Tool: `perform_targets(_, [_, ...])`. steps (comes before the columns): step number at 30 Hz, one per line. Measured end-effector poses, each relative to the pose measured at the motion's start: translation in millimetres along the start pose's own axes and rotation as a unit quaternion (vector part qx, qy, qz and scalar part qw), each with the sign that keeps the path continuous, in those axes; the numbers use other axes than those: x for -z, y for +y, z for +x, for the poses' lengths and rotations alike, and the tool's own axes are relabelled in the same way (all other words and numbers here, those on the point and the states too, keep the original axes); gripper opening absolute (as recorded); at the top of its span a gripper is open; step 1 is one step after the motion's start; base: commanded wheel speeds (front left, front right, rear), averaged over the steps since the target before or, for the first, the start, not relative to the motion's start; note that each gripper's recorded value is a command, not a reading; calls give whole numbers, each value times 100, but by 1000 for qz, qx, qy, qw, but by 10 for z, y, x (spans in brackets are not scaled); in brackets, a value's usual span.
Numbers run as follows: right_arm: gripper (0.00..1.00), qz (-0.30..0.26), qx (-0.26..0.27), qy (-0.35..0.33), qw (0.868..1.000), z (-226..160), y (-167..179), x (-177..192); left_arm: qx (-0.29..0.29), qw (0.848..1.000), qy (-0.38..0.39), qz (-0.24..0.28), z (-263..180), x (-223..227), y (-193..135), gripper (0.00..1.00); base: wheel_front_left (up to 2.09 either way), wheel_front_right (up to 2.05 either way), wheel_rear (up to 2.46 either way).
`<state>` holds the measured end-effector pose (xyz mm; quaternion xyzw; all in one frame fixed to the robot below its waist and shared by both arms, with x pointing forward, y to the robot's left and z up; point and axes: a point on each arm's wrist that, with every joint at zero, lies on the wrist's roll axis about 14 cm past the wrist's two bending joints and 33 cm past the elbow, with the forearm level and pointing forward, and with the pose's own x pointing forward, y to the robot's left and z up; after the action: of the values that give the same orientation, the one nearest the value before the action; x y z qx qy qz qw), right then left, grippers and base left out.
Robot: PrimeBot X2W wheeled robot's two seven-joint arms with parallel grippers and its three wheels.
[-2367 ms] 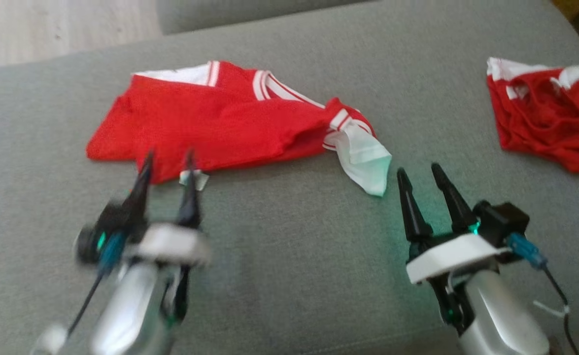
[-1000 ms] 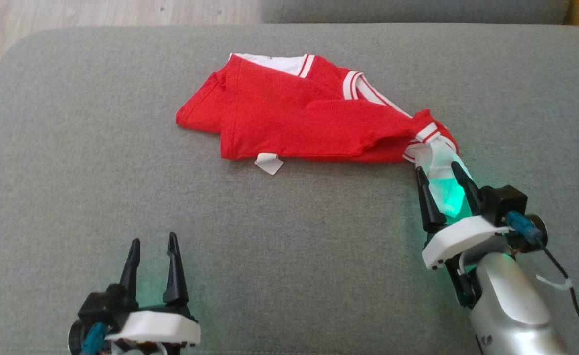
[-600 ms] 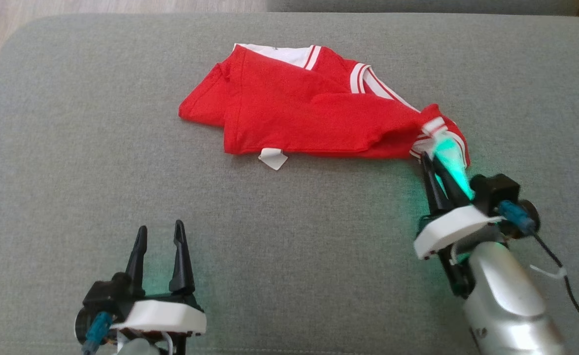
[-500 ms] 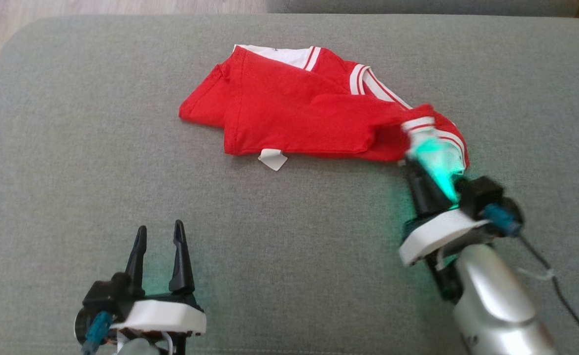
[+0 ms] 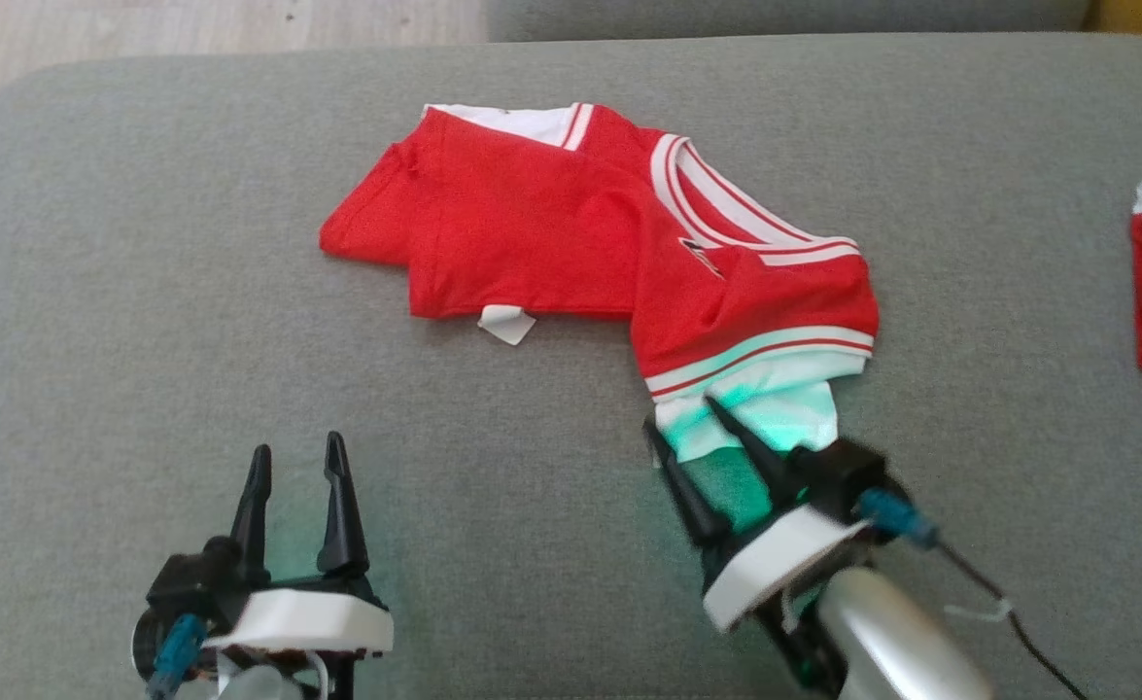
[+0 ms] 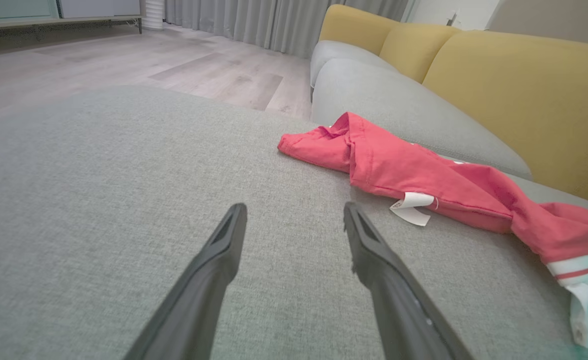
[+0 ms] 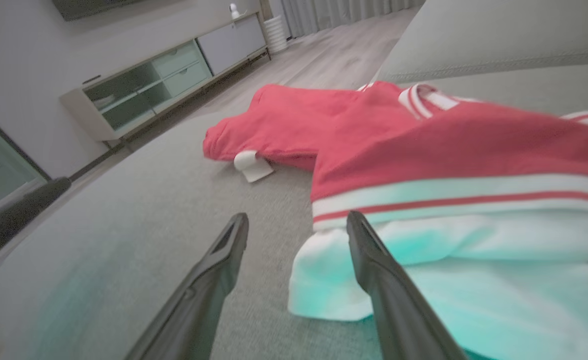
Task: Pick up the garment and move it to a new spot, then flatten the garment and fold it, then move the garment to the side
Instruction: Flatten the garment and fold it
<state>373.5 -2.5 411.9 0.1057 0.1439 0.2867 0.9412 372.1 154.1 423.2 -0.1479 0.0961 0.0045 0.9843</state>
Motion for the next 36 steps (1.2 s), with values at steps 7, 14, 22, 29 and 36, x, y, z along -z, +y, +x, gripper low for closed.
perform_targets(7, [100, -2, 116, -38, 992, -196, -724, -214, 15, 1000, -3, 2, 89, -26, -93, 100, 0, 0, 0])
perform_targets(14, [100, 7, 154, 40, 987, -369, -927, 292, 18, 1000, 4, 4, 64, 21, -111, 100, 0, 0, 0])
perform_targets(22, [0, 0, 155, 52, 987, -198, -1031, 266, 8, 1000, 4, 7, 43, 26, -39, 100, 0, 0, 0])
perform_targets(29, [0, 10, 211, 44, 976, -448, -1305, 253, 21, 1000, 4, 6, 89, 22, -130, 100, 0, 0, 0])
perform_targets(36, [100, 19, 278, 2, 960, -825, -1637, 88, 59, 998, 14, 6, 255, 86, -365, 100, 0, 0, 0])
